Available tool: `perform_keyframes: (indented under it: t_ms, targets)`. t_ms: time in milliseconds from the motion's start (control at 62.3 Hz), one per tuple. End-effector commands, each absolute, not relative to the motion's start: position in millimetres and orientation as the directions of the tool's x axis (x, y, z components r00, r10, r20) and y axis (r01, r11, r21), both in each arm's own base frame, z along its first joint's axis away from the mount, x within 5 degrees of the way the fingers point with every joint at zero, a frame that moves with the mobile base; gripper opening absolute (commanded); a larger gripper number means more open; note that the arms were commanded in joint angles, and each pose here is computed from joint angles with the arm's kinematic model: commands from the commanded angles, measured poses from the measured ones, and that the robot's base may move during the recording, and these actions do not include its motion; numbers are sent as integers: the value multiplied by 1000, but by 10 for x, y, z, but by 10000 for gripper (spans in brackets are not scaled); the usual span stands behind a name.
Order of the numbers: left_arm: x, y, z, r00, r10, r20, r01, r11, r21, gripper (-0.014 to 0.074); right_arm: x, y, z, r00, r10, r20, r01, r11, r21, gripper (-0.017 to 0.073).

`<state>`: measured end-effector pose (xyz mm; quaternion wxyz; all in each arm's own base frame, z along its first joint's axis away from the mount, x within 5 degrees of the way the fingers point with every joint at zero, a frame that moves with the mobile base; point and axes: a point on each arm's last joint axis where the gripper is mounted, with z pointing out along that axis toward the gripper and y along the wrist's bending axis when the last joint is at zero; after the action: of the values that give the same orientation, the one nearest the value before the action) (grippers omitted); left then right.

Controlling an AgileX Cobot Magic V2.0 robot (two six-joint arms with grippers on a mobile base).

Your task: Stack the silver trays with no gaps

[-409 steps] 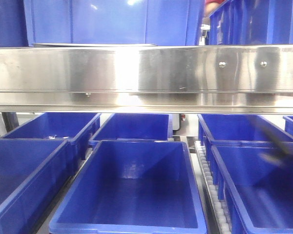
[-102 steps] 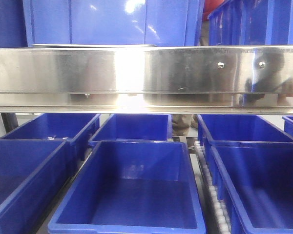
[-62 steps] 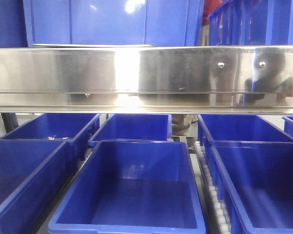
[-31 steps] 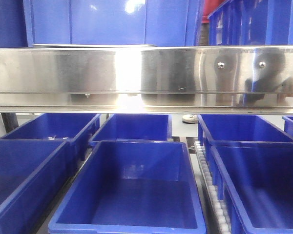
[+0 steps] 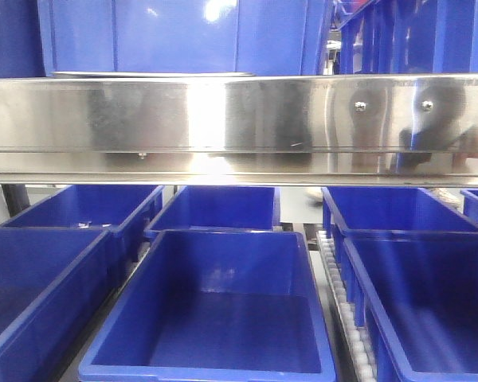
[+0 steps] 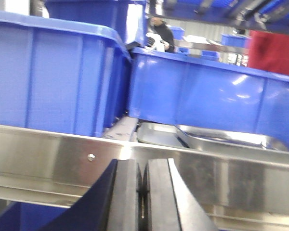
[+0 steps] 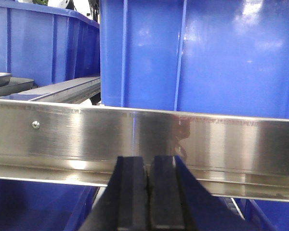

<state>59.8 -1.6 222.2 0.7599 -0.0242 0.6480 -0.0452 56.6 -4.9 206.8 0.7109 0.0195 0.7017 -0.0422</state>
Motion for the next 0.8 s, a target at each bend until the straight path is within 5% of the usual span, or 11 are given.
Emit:
perform_keyframes:
  t_ms: [0,787]
  targets:
    - [594,-10,2236,181,-110,-977,32,994,-106,4,562,-48,2078,25,-37,-999,86,996,-34,-79]
    - [557,-10,2173,131,-31,-991,21,999,-29,4,562,-48,2078,25,-37,-999,86,996,-34,-79]
